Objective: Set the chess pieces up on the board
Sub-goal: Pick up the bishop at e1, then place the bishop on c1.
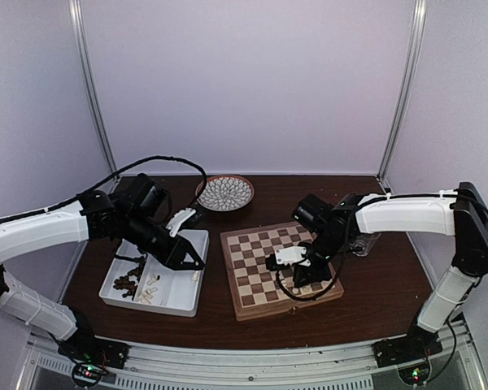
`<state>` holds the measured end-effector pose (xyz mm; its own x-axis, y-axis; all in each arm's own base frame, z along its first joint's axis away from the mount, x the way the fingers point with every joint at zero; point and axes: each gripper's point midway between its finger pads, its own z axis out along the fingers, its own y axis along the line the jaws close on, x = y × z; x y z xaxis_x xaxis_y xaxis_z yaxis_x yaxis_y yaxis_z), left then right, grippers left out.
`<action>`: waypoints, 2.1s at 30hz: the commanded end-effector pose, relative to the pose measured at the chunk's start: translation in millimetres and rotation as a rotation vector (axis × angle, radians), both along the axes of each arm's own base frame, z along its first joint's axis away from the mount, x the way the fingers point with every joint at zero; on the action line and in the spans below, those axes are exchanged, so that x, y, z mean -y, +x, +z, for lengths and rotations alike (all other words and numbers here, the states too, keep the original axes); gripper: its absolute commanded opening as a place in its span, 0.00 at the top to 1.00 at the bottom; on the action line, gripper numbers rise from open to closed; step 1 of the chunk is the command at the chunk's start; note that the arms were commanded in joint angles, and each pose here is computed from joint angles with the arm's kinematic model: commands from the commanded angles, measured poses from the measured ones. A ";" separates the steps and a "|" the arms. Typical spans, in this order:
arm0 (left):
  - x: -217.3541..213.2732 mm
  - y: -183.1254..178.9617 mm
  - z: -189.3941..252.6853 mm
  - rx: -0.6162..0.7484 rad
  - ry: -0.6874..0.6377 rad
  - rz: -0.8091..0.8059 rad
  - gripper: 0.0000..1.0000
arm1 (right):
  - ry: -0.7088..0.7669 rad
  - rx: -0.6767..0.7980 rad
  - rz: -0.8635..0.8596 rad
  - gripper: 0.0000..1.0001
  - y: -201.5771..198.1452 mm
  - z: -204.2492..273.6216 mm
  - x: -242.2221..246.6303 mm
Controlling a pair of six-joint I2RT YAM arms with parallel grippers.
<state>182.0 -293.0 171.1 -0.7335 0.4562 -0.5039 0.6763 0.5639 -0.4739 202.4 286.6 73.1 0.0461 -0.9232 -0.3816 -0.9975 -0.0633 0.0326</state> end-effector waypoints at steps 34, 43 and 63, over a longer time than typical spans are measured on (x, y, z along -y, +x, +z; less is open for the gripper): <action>-5.0 2.3 16.4 0.052 -0.038 0.023 1.00 | 0.057 0.084 0.104 0.94 -9.5 72.5 -72.2; -4.9 2.2 17.3 0.054 -0.038 0.019 1.00 | -0.011 0.078 0.110 0.94 -13.8 44.8 -80.0; -6.9 0.9 13.0 0.052 -0.034 0.023 1.00 | -0.097 0.054 0.094 0.93 -13.0 8.3 -71.4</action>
<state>180.3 -287.4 176.8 -0.7256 0.4428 -0.5267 0.6815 0.5683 -0.4611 191.4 360.9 93.2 0.1586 -0.9366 -0.3124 -0.9868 -0.1612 -0.0178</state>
